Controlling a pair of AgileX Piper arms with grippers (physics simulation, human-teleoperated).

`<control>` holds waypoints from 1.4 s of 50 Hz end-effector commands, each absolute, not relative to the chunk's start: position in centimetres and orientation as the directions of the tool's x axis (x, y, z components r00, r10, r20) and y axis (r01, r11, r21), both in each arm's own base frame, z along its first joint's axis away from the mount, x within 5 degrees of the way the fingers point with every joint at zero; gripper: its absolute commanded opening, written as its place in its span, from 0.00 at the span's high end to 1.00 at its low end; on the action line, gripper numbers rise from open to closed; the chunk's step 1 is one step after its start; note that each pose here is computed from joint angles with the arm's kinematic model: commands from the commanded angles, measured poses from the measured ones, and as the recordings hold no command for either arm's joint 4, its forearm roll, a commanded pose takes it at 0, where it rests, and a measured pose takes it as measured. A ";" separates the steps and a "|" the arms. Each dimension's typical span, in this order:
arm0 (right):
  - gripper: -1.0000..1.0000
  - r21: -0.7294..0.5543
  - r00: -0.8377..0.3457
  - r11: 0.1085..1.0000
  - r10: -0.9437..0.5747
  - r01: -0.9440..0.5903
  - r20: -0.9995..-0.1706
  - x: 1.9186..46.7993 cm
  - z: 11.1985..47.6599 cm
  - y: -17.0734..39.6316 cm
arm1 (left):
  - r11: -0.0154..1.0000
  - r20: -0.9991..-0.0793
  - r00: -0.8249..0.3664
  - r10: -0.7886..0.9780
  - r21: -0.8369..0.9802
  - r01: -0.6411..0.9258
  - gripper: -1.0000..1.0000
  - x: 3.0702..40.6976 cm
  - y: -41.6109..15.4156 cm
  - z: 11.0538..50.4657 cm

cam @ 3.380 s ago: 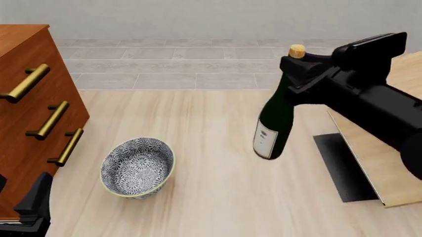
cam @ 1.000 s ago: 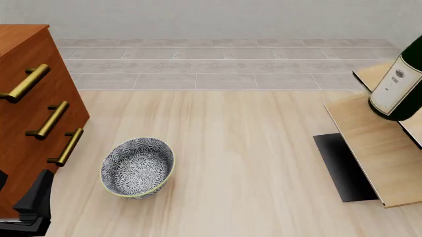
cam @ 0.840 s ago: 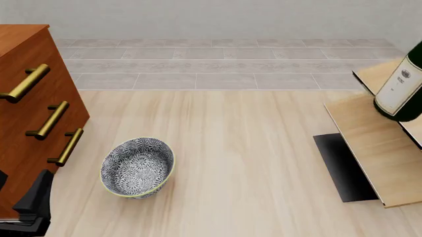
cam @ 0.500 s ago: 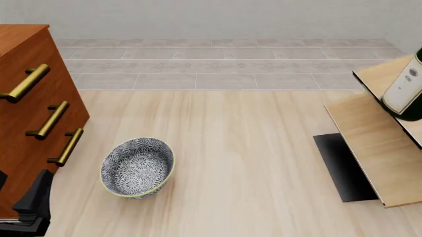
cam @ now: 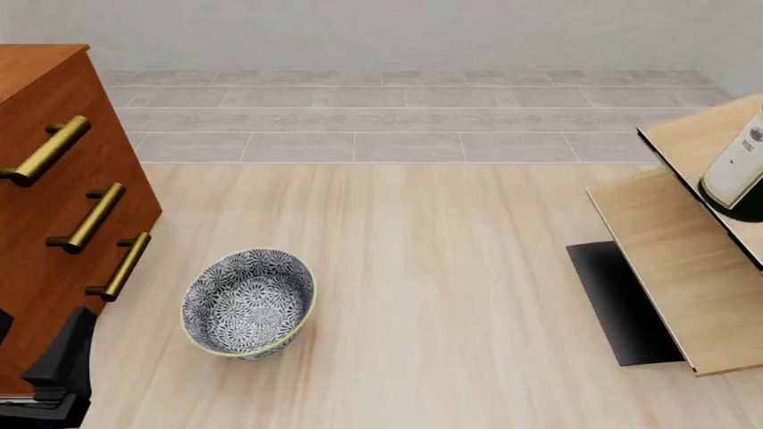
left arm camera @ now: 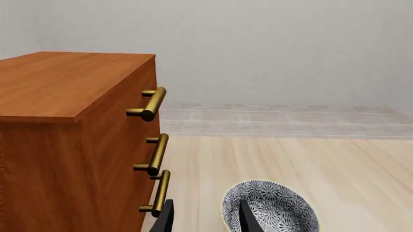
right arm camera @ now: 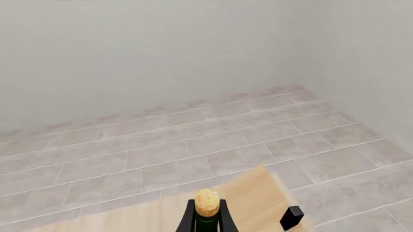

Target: Put the wine bottle on the wine rack.

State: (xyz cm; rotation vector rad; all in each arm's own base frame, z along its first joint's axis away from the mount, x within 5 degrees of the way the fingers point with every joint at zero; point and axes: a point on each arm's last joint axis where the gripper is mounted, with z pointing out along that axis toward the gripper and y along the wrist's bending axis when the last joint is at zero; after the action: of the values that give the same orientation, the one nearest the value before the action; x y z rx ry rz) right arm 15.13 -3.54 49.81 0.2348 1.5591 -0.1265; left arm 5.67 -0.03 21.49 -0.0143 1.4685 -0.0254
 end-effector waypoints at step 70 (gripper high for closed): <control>1.00 0.297 0.082 0.850 0.290 0.434 -0.953 17.8 45.5 -8.7 | 1.000 -0.996 0.088 -0.026 -0.025 0.016 0.00 6.1 -0.1 21.5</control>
State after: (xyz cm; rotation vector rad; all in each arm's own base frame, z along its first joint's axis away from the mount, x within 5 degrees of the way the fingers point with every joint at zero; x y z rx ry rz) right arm 17.63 -8.11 45.69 0.5643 1.5334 -0.1239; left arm 6.04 -0.08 21.55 -0.0100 1.4774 -0.0311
